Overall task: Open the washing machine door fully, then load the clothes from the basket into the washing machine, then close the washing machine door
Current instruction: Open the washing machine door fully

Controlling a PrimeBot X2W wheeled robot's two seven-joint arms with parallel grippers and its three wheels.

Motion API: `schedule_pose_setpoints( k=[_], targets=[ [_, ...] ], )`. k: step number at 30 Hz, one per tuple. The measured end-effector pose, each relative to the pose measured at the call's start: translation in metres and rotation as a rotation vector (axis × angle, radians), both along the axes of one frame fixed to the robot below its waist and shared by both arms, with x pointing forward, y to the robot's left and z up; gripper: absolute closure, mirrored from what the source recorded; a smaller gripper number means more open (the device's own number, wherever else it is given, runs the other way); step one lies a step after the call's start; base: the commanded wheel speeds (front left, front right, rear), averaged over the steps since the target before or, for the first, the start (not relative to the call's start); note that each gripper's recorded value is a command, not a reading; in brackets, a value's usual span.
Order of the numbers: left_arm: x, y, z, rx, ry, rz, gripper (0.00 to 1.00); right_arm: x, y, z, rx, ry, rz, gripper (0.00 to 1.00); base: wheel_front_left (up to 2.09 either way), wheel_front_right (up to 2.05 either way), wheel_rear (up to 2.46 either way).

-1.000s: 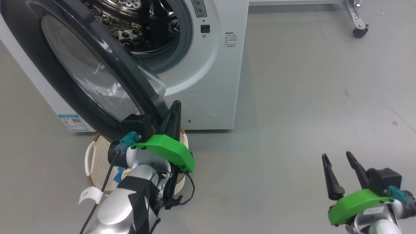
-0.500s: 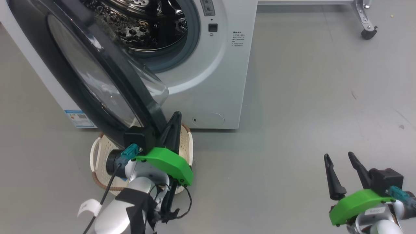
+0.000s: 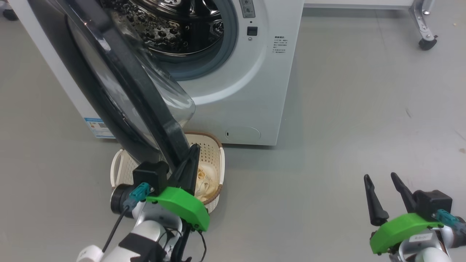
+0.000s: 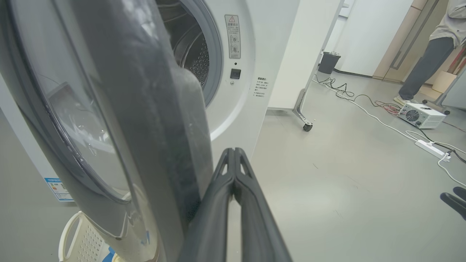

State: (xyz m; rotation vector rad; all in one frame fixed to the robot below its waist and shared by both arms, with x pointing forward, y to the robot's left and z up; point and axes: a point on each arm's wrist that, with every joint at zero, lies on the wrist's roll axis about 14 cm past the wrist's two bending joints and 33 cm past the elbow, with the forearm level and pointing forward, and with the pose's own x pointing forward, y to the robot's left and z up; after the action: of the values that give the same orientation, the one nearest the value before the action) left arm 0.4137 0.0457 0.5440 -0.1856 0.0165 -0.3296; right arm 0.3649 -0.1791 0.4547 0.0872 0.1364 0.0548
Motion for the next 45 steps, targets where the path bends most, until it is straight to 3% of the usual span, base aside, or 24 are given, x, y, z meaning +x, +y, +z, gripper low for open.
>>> schedule_pose_setpoints(
  k=[12, 31, 45],
  targets=[
    [-0.015, 0.021, -0.003, -0.014, 0.013, 0.042, 1.00, 0.004, 0.009, 0.002, 0.001, -0.006, 0.029, 0.00, 0.00, 0.00, 0.00],
    [0.001, -0.005, 0.003, -0.002, -0.001, -0.021, 1.00, -0.012, -0.015, 0.003, 0.010, 0.002, -0.049, 0.00, 0.00, 0.00, 0.00],
    [0.003, 0.012, -0.001, -0.018, -0.001, 0.038, 1.00, -0.004, -0.006, -0.002, 0.012, 0.016, -0.019, 0.00, 0.00, 0.00, 0.00]
  ],
)
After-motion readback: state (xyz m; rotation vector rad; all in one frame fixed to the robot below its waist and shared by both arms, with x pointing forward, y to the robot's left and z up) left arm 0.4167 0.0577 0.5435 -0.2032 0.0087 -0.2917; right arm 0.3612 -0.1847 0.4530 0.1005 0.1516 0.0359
